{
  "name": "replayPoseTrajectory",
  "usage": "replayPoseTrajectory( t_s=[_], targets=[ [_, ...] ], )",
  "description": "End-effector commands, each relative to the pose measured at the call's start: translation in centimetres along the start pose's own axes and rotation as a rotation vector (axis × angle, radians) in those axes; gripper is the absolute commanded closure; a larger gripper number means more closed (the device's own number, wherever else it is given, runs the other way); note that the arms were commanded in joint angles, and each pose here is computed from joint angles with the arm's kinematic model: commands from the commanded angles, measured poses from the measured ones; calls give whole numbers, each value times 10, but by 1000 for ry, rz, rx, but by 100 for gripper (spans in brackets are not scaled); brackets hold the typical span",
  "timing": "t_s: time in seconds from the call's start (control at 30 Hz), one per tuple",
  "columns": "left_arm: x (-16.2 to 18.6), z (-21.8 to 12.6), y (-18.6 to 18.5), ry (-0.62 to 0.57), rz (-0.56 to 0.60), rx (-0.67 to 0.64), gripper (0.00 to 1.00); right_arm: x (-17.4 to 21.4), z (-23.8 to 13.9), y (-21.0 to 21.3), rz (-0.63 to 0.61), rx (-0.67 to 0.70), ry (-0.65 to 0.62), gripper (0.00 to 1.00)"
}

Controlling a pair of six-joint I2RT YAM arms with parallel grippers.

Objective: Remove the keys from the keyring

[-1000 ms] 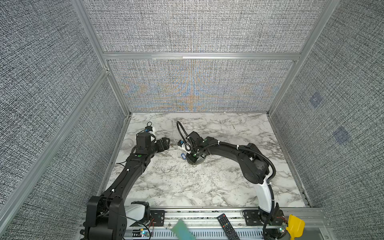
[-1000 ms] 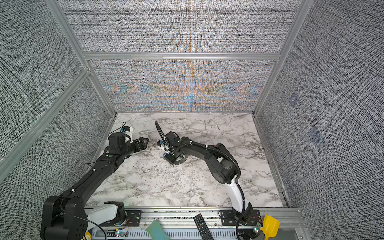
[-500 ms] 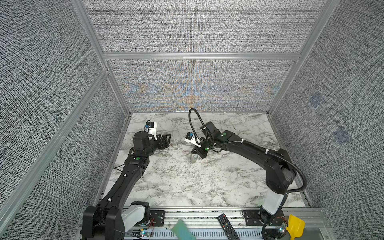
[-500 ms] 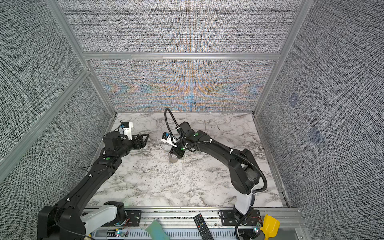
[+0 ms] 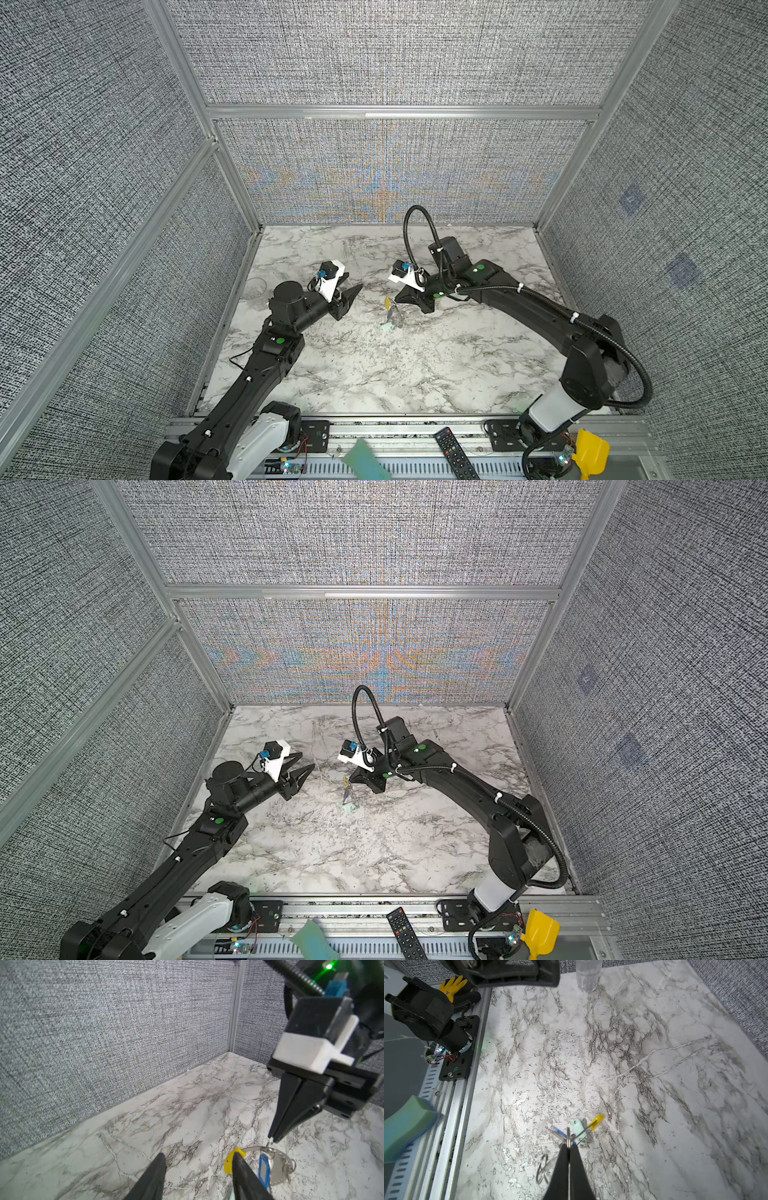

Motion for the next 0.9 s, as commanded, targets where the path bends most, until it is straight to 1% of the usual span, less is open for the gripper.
replayPoseTrajectory(
  t_s=[0.0, 0.1, 0.23, 0.47, 0.6, 0.87],
  targets=[
    [-8, 1, -13, -59, 138, 79, 52, -13, -6, 10, -109, -51, -99, 100],
    [-7, 2, -28, -72, 186, 162, 58, -15, -9, 19, -155, -105, -138, 100],
    [-7, 0, -40, -79, 238, 234, 67, -16, -12, 21, -156, -125, -161, 100],
    [-2, -1, -53, -60, 280, 318, 66, -16, -11, 24, -147, -176, -177, 100],
    [5, 6, -58, -49, 262, 349, 64, -12, -8, 22, -146, -173, -172, 100],
    [13, 18, -73, -45, 256, 396, 64, -10, -5, 25, -141, -196, -194, 100]
  ],
)
Point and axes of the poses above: each gripper's point midway between its finger pads, its own z axis out along the fingers, its own y axis along the line the jaws close on, x = y × z, the point moved 5 cm from there along -z, back along the fingers, and after that the axes turned 8 degrees about z, right-handed, at the moved point
